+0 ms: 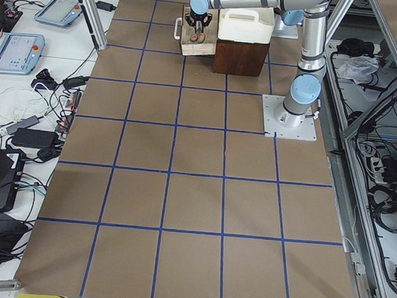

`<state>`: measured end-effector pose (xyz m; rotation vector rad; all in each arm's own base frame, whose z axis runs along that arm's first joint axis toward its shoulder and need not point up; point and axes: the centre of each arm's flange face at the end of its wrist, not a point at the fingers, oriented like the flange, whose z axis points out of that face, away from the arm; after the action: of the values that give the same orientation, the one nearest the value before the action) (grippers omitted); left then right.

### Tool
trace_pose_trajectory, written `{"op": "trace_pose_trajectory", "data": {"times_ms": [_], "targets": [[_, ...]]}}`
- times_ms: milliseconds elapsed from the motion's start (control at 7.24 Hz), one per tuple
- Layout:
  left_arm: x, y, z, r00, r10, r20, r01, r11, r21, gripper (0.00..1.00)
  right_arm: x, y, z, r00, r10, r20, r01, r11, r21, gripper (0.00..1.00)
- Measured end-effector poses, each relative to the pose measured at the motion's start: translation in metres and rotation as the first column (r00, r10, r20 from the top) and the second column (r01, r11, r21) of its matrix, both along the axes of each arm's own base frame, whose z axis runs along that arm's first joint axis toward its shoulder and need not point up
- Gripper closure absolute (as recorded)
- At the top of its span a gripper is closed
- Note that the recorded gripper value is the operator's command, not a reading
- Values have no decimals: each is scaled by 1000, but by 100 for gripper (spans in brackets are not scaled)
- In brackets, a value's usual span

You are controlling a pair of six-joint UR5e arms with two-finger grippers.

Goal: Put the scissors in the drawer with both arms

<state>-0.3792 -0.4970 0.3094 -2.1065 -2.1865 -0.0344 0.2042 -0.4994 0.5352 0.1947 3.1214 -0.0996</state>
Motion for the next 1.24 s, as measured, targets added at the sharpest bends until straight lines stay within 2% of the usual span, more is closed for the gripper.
{"op": "trace_pose_trajectory", "data": {"times_ms": [138, 276, 415, 553, 967, 1106, 1244], "targets": [[0, 1, -3, 1000, 0, 0, 0, 1000, 0, 59, 0, 0, 1, 1000, 0, 0, 0, 1000, -1, 0], [0, 1, -4, 1000, 4, 0, -4, 1000, 0, 30, 0, 1, 1, 1000, 0, 0, 0, 1000, -3, 0], [-1, 1, -4, 1000, 17, -1, -17, 1000, 1, 28, 0, 1, 2, 1000, 0, 0, 0, 1000, -3, 0], [-1, 2, -2, 1000, 31, -1, -31, 1000, 1, 21, 0, 1, 2, 1000, 0, 0, 0, 1000, -3, 0], [7, 5, 41, 998, 52, -22, -53, 997, -60, 19, 0, 2, 2, 1000, 0, 1, 0, 1000, -3, 0], [22, 2, 67, 996, 85, -33, -88, 993, -84, 13, 0, 2, 2, 1000, 1, 0, -1, 1000, -2, 0], [53, -4, 98, 988, 152, -39, -155, 984, -84, 7, 0, 2, 1, 1000, 1, 0, -1, 1000, -2, 0]]}}
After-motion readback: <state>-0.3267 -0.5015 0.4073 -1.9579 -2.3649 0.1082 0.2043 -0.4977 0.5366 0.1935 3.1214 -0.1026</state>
